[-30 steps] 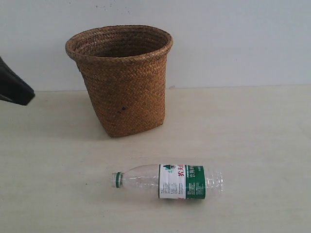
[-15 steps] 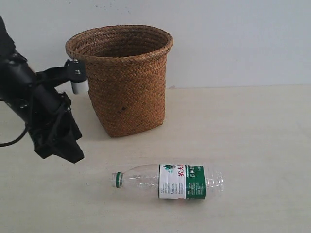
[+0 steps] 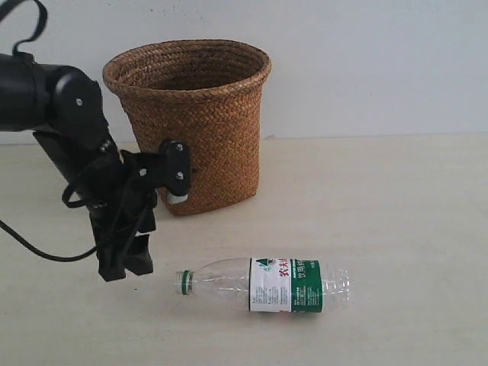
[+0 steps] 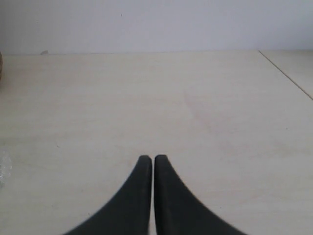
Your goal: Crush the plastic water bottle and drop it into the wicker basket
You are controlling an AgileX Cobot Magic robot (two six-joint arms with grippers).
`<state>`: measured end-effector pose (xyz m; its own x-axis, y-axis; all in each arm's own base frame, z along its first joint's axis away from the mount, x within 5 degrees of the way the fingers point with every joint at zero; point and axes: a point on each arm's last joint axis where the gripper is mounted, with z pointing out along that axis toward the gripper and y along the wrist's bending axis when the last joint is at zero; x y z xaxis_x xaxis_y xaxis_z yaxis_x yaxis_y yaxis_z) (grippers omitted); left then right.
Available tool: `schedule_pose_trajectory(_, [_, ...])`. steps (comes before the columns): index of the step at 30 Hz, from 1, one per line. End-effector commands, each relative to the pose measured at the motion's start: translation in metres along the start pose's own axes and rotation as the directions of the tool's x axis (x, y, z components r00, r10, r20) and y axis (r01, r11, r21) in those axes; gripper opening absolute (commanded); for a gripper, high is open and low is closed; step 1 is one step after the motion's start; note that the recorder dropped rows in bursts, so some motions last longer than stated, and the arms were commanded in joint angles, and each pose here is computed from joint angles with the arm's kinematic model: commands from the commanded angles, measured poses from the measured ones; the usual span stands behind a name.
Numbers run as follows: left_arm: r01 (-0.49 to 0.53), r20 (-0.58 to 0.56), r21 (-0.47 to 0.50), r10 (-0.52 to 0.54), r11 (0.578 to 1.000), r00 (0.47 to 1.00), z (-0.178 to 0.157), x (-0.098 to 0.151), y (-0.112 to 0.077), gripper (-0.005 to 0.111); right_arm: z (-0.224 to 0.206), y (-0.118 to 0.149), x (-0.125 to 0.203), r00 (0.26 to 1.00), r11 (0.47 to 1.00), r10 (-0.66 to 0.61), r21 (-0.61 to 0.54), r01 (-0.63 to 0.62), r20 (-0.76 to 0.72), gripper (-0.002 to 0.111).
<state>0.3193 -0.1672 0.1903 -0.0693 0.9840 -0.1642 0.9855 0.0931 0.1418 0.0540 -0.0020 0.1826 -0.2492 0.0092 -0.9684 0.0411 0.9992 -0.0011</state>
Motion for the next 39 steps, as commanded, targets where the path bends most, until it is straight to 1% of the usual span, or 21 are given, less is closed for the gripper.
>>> schedule_pose_trajectory(1, [-0.044,-0.025,0.024,0.044,0.999,0.999,0.016,-0.011,-0.006,0.058,0.000,0.000,-0.001,1.000,1.000,-0.003,0.003,0.003,0.010,0.000])
schedule_pose_trajectory(5, [-0.072,-0.013,0.018,0.072,0.997,0.997,0.018,-0.020,-0.011,0.058,0.000,0.000,-0.001,1.000,1.000,-0.003,0.003,0.003,0.010,0.000])
schedule_pose_trajectory(6, [-0.086,-0.001,0.005,0.086,0.996,0.996,0.019,-0.026,-0.013,0.058,0.000,0.000,-0.001,1.000,1.000,-0.003,0.003,0.003,0.010,0.000])
schedule_pose_trajectory(11, [-0.127,0.029,-0.032,0.128,0.991,0.991,0.019,-0.040,-0.019,0.057,0.000,0.000,-0.001,1.000,1.000,-0.003,0.003,0.003,0.010,0.000])
schedule_pose_trajectory(14, [-0.128,0.028,-0.030,0.129,0.991,0.991,0.021,-0.041,-0.019,0.052,0.000,0.000,-0.001,1.000,1.000,-0.003,0.003,0.003,0.010,0.000])
schedule_pose_trajectory(17, [-0.128,0.017,-0.012,0.128,0.992,0.992,0.026,-0.040,-0.020,0.052,0.000,0.000,-0.001,1.000,1.000,-0.003,0.003,0.003,0.010,0.000])
schedule_pose_trajectory(21, [-0.126,-0.016,0.044,0.126,0.991,0.992,0.045,-0.037,-0.022,0.052,0.000,0.000,-0.001,1.000,1.000,-0.003,0.003,0.003,0.010,0.000])
schedule_pose_trajectory(31, [-0.124,-0.012,0.032,0.124,0.992,0.992,0.062,-0.038,-0.020,0.052,0.000,0.000,-0.001,1.000,1.000,-0.003,0.003,0.003,0.010,0.000])
schedule_pose_trajectory(33, [-0.123,-0.014,0.034,0.124,0.992,0.992,0.067,-0.038,-0.020,0.050,0.000,0.000,-0.001,1.000,1.000,-0.003,0.003,0.003,0.010,0.000])
schedule_pose_trajectory(34, [-0.125,-0.013,0.032,0.125,0.992,0.992,0.067,-0.038,-0.019,0.048,0.000,0.000,-0.001,1.000,1.000,-0.003,0.003,0.003,0.010,0.000])
schedule_pose_trajectory(36, [-0.124,-0.011,0.027,0.125,0.992,0.992,0.069,-0.038,-0.019,0.041,0.000,0.000,-0.001,1.000,1.000,-0.003,0.003,0.003,0.010,0.000])
schedule_pose_trajectory(37, [-0.124,-0.008,0.023,0.125,0.992,0.992,0.069,-0.038,-0.018,0.034,0.000,0.000,-0.001,1.000,1.000,-0.003,0.003,0.003,0.010,0.000])
schedule_pose_trajectory(39, [-0.124,-0.007,0.021,0.125,0.992,0.992,0.069,-0.038,-0.018,0.017,0.000,0.000,-0.001,1.000,1.000,-0.003,0.003,0.003,0.010,0.000])
